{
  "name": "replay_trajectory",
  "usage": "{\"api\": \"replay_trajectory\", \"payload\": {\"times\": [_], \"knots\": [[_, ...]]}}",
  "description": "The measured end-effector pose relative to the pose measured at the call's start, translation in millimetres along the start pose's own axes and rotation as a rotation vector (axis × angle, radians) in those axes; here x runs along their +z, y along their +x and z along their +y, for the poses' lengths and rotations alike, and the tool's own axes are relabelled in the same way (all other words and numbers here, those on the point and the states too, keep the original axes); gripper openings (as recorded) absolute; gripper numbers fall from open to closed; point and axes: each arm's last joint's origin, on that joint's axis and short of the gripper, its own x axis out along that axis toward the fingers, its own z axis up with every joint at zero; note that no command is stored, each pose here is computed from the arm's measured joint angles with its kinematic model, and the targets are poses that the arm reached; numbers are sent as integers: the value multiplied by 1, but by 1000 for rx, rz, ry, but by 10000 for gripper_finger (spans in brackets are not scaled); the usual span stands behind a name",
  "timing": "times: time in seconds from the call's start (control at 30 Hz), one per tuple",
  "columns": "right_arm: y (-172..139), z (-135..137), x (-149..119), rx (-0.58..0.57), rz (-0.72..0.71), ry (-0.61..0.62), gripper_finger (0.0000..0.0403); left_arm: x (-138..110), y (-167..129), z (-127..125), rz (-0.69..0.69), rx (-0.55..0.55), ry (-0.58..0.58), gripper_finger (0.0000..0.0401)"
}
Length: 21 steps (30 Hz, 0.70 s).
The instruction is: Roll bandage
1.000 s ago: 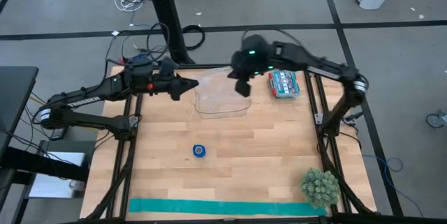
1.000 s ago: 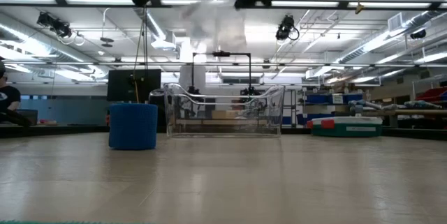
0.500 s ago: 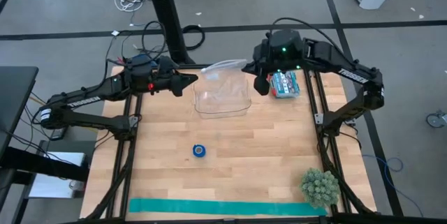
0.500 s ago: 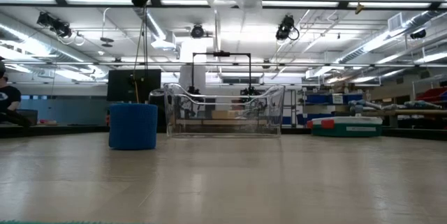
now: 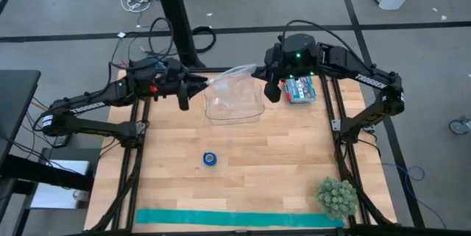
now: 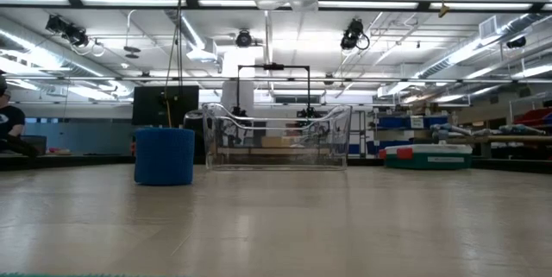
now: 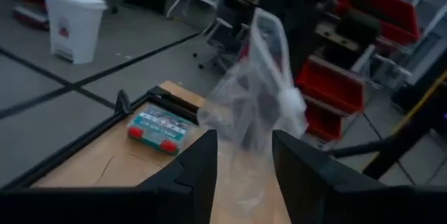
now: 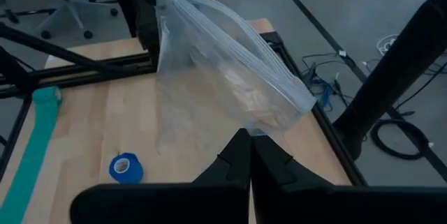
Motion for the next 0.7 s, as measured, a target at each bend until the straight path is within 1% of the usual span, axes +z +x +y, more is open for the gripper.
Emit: {"api": "replay_trajectory", "payload": {"times": [0.13,0.2,0.27,0.5,0.7], "knots": [[0,4,0,-5,-4,12,0,-2,0,0,27,-21,48,145],[-1,5,2,-1,-19,30,0,-5,0,1,64,-20,53,145],[-4,7,4,6,-42,36,0,-6,0,1,72,-21,56,145],[-6,12,5,-13,-59,33,0,-3,0,0,39,-33,78,145],[-5,11,6,-38,-79,36,0,-1,0,-1,21,-38,63,145]]}}
